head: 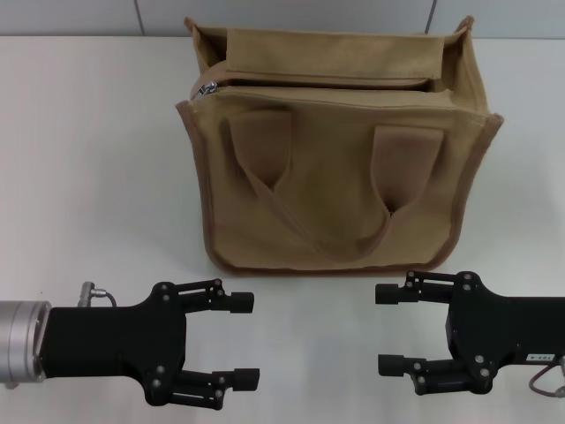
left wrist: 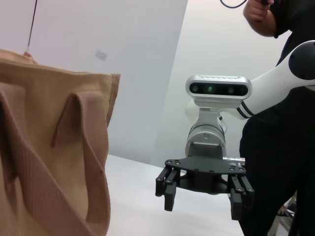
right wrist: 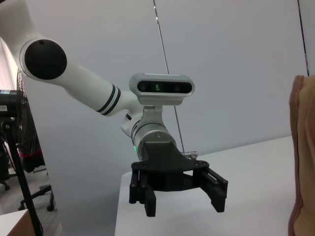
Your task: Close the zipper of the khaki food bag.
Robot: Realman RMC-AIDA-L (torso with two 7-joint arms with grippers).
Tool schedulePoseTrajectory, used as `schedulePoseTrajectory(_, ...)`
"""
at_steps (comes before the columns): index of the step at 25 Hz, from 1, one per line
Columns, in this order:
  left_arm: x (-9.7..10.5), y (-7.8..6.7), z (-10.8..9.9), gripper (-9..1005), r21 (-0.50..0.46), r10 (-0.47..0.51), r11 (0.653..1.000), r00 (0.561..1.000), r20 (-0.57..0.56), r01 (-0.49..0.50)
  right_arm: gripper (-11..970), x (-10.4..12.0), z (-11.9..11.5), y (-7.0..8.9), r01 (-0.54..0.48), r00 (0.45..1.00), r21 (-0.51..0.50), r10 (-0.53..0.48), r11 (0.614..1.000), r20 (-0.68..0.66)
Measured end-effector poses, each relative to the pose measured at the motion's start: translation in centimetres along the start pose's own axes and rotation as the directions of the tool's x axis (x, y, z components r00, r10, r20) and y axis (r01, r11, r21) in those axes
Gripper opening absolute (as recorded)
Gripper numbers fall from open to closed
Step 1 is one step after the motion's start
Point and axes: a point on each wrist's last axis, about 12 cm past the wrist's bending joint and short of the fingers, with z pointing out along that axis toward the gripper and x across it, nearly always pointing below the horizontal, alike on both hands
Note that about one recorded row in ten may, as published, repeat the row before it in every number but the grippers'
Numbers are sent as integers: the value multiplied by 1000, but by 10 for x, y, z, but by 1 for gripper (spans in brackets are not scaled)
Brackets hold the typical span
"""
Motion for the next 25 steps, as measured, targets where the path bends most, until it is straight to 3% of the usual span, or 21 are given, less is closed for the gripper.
schedulePoseTrajectory(15, -3, 1, 0, 833, -8, 29, 1000, 999, 27, -29, 754, 1, 1, 1, -12, 1000, 3, 12, 1000, 7)
schedulePoseTrajectory(22, -25, 5, 3, 833, -85, 134, 990, 962, 238, -117, 754, 1, 1, 1, -15, 1000, 5, 15, 1000, 11)
schedulePoseTrajectory(25, -41, 15, -2, 833, -218, 193, 970, 893, 407, -110, 754, 2, 0, 2, -17, 1000, 6, 17, 1000, 12)
